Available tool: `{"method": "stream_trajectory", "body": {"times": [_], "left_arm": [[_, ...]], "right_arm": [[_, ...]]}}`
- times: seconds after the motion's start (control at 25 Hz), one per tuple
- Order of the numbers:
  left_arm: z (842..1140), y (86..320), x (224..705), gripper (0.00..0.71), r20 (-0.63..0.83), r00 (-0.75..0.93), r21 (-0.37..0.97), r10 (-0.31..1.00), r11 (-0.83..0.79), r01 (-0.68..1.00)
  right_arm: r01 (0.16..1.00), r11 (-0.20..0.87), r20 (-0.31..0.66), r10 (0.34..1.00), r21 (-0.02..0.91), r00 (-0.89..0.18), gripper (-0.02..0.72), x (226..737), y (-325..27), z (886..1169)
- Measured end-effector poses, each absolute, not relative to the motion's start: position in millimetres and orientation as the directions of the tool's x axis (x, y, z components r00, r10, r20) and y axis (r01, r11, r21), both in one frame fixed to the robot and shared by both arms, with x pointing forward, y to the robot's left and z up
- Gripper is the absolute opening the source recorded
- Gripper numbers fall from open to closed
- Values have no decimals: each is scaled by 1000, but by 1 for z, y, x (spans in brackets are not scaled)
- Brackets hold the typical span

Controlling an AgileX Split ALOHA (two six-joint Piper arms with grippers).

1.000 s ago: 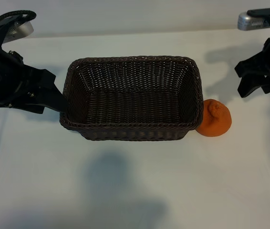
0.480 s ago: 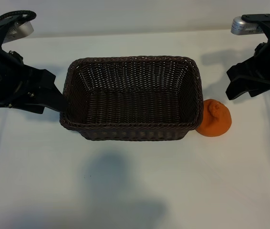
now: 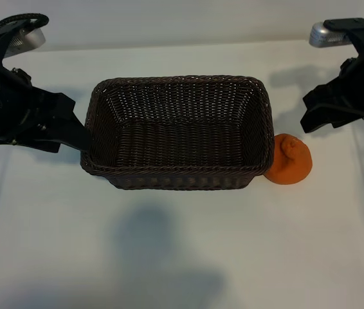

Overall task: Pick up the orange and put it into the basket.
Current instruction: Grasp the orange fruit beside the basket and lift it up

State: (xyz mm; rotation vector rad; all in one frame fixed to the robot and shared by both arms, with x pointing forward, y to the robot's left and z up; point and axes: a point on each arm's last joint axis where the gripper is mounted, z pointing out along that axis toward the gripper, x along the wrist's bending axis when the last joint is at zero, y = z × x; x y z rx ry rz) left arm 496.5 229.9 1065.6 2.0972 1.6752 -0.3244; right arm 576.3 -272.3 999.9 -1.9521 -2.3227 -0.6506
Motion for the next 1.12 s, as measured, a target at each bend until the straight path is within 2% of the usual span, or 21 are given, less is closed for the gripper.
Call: {"method": "stream_trajectory", "body": {"times": [0.32, 0.52, 0.76, 1.12], "left_arm": [[1066, 230, 499, 573, -438, 240, 207, 867, -162, 965], [1066, 230, 499, 573, -439, 237, 206, 867, -160, 965], [1066, 230, 499, 573, -439, 237, 206, 867, -160, 965], [1066, 230, 499, 573, -438, 237, 210, 867, -158, 965]], "right_arm": [[946, 133, 289, 931, 295, -221, 539, 580, -263, 987], [951, 182, 285, 925, 250, -252, 539, 586, -245, 962], [961, 188, 280, 929, 204, -242, 539, 590, -245, 940], [963, 189, 271, 933, 192, -237, 539, 592, -246, 930]]}}
